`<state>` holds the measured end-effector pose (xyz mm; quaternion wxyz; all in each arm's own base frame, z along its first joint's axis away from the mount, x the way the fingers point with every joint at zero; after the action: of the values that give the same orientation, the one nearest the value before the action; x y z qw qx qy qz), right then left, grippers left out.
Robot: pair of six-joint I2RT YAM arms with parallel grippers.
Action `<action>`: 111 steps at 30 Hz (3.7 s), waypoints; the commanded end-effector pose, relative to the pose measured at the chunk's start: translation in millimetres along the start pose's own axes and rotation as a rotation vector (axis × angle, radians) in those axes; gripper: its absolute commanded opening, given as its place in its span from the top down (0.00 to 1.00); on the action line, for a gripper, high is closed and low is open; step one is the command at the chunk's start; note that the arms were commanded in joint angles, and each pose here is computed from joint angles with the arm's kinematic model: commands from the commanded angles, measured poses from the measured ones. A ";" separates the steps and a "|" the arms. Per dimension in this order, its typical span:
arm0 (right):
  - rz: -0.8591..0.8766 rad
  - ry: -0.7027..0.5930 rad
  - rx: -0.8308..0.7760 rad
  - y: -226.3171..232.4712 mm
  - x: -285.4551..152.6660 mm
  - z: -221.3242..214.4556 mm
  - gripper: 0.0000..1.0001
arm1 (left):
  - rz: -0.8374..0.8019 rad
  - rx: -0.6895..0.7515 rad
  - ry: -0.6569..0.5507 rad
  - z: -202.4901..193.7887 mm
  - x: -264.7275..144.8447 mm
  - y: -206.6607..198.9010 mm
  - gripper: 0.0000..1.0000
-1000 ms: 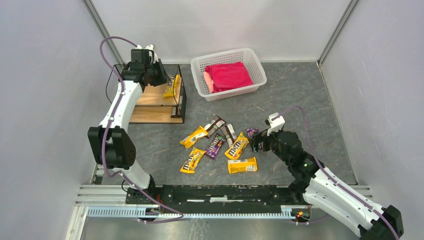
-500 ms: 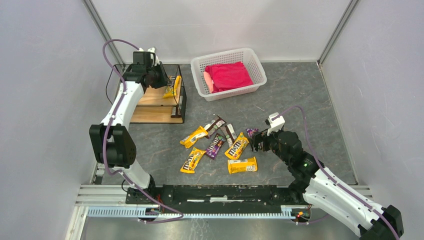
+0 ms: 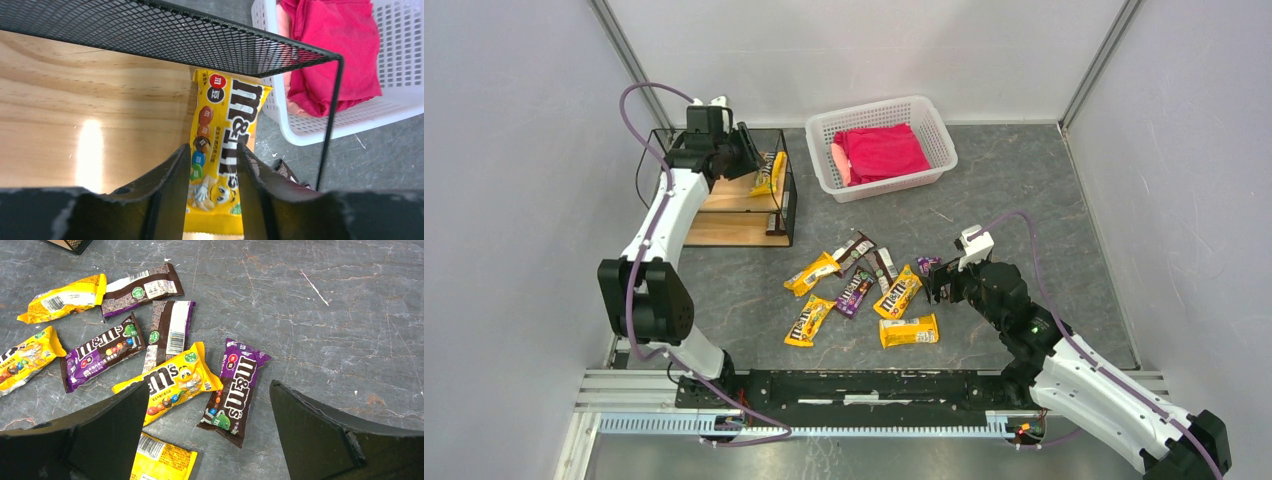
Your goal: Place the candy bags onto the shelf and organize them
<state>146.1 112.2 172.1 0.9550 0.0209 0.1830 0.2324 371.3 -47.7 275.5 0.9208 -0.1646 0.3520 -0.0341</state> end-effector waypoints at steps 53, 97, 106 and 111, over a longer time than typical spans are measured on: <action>-0.145 -0.401 0.069 -21.6 -64.2 43.1 0.02 | -0.786 0.818 0.405 -323.4 -68.2 -221.7 0.00; -0.135 -0.353 0.064 -19.5 -55.8 37.1 0.02 | -0.314 0.707 0.482 -385.0 -57.4 -197.0 0.42; -0.122 -0.343 0.065 -18.2 -53.8 35.4 0.02 | -0.318 0.750 0.480 -386.7 -58.4 -198.8 0.17; -0.130 -0.339 0.065 -19.2 -53.7 33.0 0.02 | -0.249 0.827 0.475 -399.5 -56.0 -196.0 0.24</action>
<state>120.5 71.4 219.5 0.9841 0.0719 0.0354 0.1587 85.9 -336.5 106.6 0.7965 0.1452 0.4759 -0.3436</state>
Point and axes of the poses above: each gripper's point midway between its finger pads, its own x axis out along the fingers, its own y axis along the line the jaws close on, z = x × y, the point moved 10 cm from there along -x, back along the fingers, and after that the axes turned 2 degrees about x, right-handed, at the moved point
